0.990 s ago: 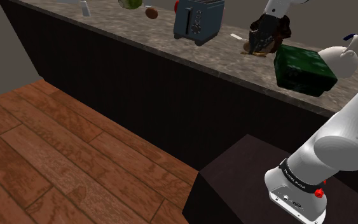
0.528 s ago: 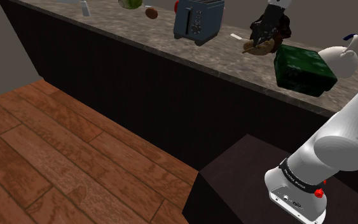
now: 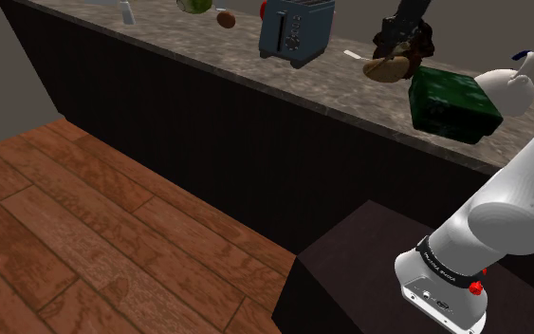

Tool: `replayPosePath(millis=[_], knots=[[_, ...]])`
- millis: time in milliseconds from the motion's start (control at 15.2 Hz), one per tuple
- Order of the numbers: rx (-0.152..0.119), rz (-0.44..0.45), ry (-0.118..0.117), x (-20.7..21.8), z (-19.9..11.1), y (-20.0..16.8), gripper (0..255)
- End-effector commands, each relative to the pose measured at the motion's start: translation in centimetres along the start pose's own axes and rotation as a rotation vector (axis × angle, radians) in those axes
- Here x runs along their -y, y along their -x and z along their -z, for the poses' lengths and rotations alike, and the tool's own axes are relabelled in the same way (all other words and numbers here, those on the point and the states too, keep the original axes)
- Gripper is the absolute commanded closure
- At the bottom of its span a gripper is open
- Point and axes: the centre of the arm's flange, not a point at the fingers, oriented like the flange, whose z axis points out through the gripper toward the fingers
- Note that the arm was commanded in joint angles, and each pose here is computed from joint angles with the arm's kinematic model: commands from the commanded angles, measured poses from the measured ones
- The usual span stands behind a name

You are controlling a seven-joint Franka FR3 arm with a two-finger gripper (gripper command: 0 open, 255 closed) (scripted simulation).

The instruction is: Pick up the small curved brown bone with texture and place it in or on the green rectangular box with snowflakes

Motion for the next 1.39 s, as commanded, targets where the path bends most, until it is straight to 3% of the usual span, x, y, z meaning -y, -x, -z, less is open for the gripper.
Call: replayPosePath(millis=[0, 528, 1320], knots=[[0.000, 0.000, 0.000, 0.1, 1.2, 0.2, 255], [0.000, 0.000, 0.000, 0.8, 5.2, 0.7, 255], [0.000, 0.000, 0.000, -9.7, 6.5, 12.5, 255]])
